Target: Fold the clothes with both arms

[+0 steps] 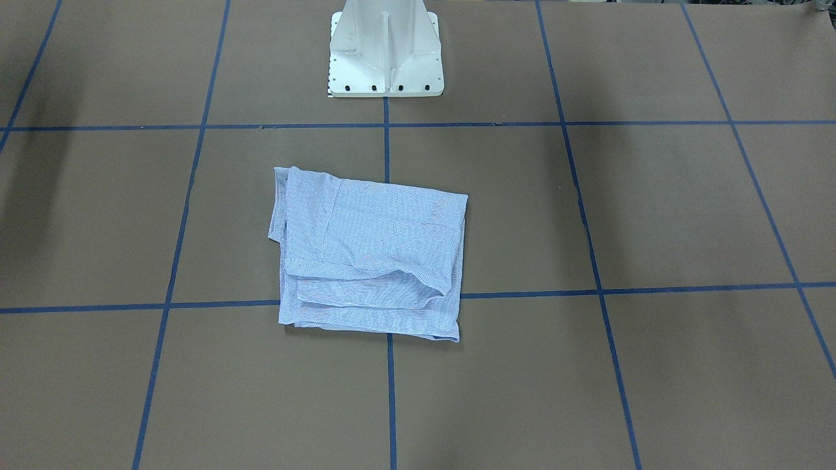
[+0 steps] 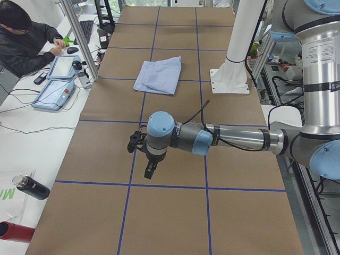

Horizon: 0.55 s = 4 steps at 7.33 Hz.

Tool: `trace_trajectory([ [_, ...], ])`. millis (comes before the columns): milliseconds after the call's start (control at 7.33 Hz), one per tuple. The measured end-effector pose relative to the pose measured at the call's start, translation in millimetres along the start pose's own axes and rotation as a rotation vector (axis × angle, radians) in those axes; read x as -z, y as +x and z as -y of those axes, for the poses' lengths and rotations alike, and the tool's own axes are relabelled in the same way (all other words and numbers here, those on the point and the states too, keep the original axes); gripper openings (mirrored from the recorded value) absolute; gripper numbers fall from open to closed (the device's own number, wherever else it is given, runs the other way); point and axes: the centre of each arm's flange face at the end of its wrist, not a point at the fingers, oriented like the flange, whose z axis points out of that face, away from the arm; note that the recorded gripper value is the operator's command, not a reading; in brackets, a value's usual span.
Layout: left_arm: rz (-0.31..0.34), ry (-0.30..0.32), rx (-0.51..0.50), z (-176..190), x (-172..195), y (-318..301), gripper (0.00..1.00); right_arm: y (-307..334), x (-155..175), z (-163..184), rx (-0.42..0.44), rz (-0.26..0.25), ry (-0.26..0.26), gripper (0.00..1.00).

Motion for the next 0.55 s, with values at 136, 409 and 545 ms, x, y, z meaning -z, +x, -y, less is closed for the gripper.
trace_trajectory([
  [136, -0.007, -0.003, 0.021, -3.9, -2.2, -3.3, 1.00, -0.1, 0.1, 0.1, -0.002, 0.000, 0.003, 1.00],
  [409, -0.013, -0.008, 0.074, -6.6, -4.2, -5.2, 1.00, 0.1, 0.1, 0.0, -0.004, -0.001, 0.004, 1.00],
  [545, -0.014, -0.011, 0.089, -7.6, -4.8, -5.2, 1.00, 0.3, -0.1, 0.0, -0.004, -0.001, 0.004, 1.00],
])
